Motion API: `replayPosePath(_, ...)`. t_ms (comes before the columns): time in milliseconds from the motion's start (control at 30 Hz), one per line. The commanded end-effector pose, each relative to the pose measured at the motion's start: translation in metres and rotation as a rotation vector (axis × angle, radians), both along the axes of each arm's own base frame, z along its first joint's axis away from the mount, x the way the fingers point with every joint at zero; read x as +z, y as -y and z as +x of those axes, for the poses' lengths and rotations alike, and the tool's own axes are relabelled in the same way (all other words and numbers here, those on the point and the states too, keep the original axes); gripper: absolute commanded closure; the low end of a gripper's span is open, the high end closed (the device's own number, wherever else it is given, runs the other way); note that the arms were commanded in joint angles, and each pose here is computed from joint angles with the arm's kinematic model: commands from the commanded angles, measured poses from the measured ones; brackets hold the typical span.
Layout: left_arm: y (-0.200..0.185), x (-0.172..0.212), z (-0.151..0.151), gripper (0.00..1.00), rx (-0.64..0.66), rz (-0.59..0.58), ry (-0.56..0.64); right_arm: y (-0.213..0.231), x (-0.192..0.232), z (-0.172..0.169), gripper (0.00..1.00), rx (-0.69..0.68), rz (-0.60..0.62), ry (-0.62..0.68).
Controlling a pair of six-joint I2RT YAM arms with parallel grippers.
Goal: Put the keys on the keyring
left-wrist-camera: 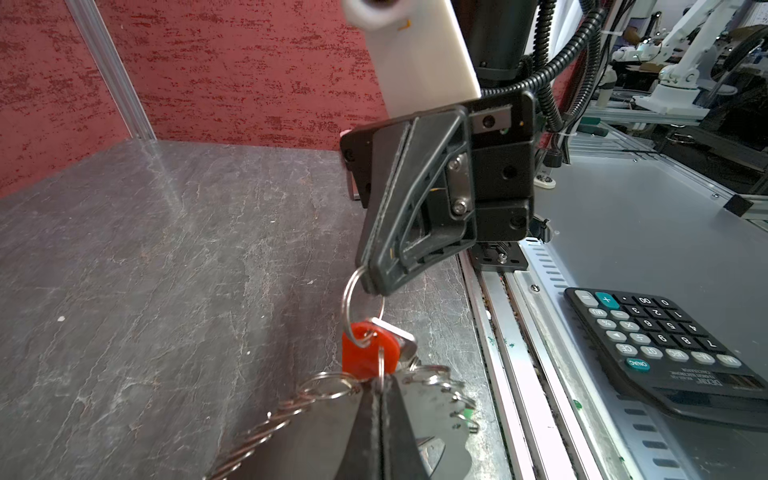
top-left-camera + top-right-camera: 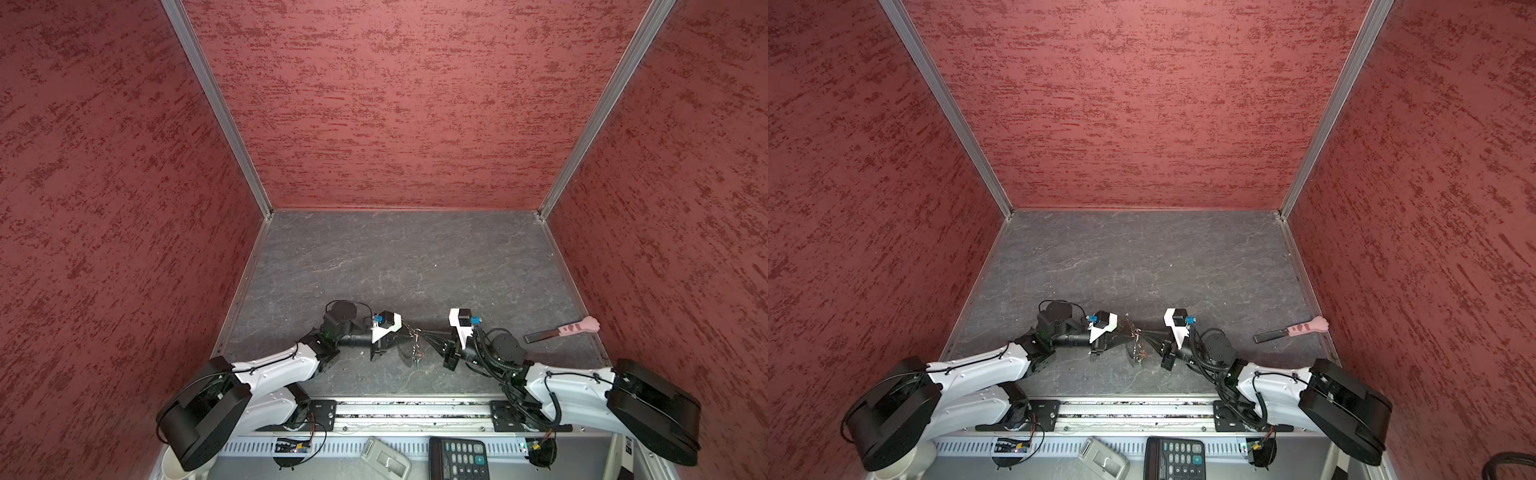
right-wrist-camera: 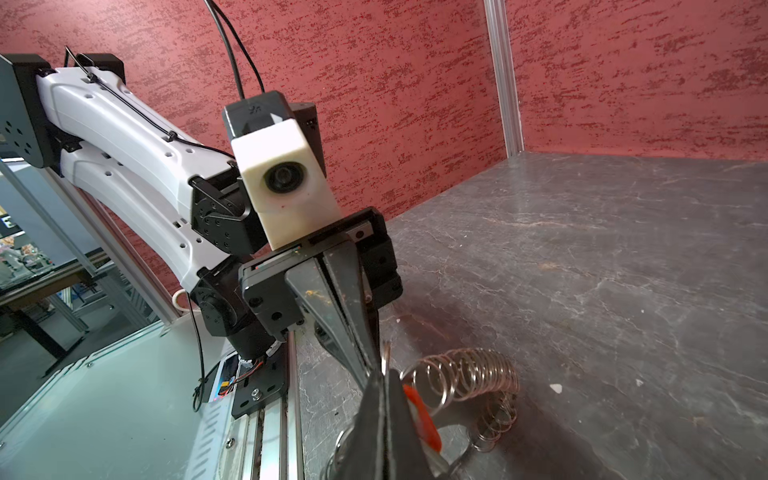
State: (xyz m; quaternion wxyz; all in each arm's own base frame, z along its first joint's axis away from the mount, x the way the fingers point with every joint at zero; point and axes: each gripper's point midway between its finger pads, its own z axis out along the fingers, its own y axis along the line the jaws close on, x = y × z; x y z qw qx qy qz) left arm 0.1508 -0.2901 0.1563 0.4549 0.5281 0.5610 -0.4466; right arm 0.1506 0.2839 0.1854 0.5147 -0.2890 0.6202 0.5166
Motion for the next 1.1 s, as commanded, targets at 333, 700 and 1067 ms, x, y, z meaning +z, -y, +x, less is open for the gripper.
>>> replayPosePath(333, -0.001, 0.008, -0.001, 1.00, -0.008, -0.034, 0.045, -0.010, 0.018, -0.009, 1.00, 0.069, 0.050, 0.025)
replayPosePath(700, -0.007, 0.009, -0.023, 1.00, -0.161, -0.038, 0.034, -0.001, 0.008, -0.018, 1.00, 0.070, -0.054, 0.174)
replayPosePath(1067, -0.009, 0.013, -0.028, 1.00, -0.214, -0.062, 0.009, -0.005, 0.003, -0.046, 1.00, 0.227, -0.067, 0.281)
